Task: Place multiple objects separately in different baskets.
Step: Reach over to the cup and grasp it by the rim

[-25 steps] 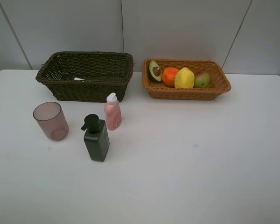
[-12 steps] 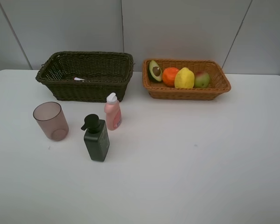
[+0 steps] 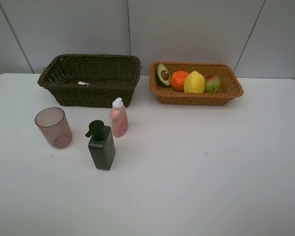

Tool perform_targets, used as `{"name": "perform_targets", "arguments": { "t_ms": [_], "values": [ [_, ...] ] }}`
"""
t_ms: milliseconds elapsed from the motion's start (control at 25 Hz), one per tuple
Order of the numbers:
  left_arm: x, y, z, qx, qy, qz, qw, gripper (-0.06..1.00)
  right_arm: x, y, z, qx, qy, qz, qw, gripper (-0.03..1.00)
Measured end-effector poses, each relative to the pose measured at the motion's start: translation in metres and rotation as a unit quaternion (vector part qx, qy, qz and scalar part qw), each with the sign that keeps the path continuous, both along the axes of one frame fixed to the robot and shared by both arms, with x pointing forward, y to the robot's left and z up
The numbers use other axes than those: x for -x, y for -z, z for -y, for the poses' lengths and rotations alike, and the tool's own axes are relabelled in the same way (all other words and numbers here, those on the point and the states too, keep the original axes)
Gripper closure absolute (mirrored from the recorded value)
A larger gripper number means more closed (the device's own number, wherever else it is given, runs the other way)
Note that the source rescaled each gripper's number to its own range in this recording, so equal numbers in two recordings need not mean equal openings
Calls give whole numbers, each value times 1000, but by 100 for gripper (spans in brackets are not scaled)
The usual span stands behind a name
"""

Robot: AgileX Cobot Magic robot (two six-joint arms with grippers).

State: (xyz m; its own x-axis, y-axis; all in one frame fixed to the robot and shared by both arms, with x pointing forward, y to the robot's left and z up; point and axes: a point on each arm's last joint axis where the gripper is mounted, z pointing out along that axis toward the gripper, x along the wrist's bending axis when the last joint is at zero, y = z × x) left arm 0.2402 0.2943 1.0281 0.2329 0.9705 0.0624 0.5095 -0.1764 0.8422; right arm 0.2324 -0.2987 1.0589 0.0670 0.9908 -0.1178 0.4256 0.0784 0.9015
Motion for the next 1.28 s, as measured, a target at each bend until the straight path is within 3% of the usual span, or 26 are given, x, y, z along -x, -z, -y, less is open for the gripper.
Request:
{"name": "perform_targets", "arguments": {
  "t_ms": [1280],
  "values": [
    [0, 0, 0, 0, 0, 0, 1000, 6, 0, 0, 0, 1, 3, 0, 1000, -3]
  ]
}}
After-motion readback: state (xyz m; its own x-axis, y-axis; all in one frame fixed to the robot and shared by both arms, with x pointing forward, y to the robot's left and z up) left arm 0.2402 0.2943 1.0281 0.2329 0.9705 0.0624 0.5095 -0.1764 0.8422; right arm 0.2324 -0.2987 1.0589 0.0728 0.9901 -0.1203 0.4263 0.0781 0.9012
